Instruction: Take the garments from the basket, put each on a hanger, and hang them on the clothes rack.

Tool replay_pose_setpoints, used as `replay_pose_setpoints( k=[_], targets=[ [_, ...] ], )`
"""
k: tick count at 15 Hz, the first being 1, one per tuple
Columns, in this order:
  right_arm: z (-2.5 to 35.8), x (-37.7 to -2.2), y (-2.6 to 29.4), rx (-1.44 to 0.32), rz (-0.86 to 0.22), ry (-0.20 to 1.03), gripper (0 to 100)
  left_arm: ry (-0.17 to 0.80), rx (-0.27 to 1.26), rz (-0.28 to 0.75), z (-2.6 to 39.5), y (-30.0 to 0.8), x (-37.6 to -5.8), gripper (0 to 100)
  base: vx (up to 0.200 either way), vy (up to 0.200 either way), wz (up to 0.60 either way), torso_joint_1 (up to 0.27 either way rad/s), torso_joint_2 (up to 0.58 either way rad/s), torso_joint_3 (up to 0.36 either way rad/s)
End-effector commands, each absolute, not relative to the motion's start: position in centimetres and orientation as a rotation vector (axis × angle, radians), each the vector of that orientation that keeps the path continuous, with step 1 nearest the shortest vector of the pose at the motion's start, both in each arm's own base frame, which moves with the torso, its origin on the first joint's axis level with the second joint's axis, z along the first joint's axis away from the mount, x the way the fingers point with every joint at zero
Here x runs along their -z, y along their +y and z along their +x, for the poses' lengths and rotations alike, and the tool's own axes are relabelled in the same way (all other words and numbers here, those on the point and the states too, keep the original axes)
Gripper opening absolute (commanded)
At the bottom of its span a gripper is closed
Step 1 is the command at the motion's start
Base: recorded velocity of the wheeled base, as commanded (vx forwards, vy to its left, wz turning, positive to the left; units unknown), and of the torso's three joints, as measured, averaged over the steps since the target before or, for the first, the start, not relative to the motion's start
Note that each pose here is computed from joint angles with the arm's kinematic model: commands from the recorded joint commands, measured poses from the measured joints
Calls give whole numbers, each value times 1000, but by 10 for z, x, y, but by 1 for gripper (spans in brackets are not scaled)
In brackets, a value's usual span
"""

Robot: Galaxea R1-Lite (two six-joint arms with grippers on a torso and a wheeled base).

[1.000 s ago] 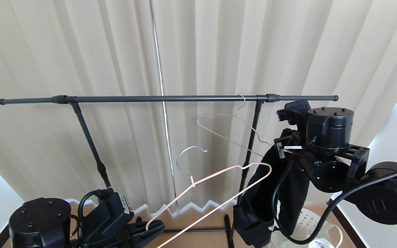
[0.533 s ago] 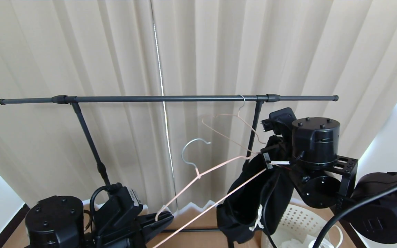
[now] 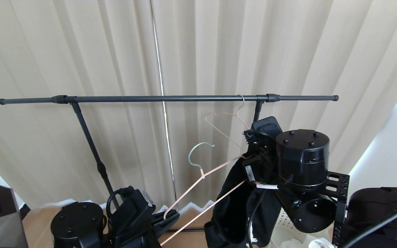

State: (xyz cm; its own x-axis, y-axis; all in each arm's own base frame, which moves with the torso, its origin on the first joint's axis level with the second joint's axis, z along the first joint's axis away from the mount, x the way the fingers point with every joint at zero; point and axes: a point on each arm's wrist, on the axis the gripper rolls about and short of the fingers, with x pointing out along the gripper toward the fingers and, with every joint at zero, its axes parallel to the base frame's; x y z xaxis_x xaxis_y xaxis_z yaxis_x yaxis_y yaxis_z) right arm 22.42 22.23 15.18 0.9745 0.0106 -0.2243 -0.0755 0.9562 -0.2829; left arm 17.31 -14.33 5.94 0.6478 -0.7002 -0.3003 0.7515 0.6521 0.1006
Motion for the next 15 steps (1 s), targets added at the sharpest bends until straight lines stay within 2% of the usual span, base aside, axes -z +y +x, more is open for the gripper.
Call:
replay_pose_setpoints(
  k=[1,7,14,15],
  targets=[
    [213,-152,234,-93,-283,214,0,272,834,232,174,-144,-53,0,0,0,0,0,0,0],
    [187,-156,258,-198,-220,194,0,268,834,230,175,-145,-54,0,0,0,0,0,0,0],
    [179,-170,263,-235,-108,146,0,271,835,216,174,-148,-54,0,0,0,0,0,0,0],
    [179,-171,263,-235,-106,144,100,269,828,217,173,-148,-54,0,0,0,0,0,0,0]
  ],
)
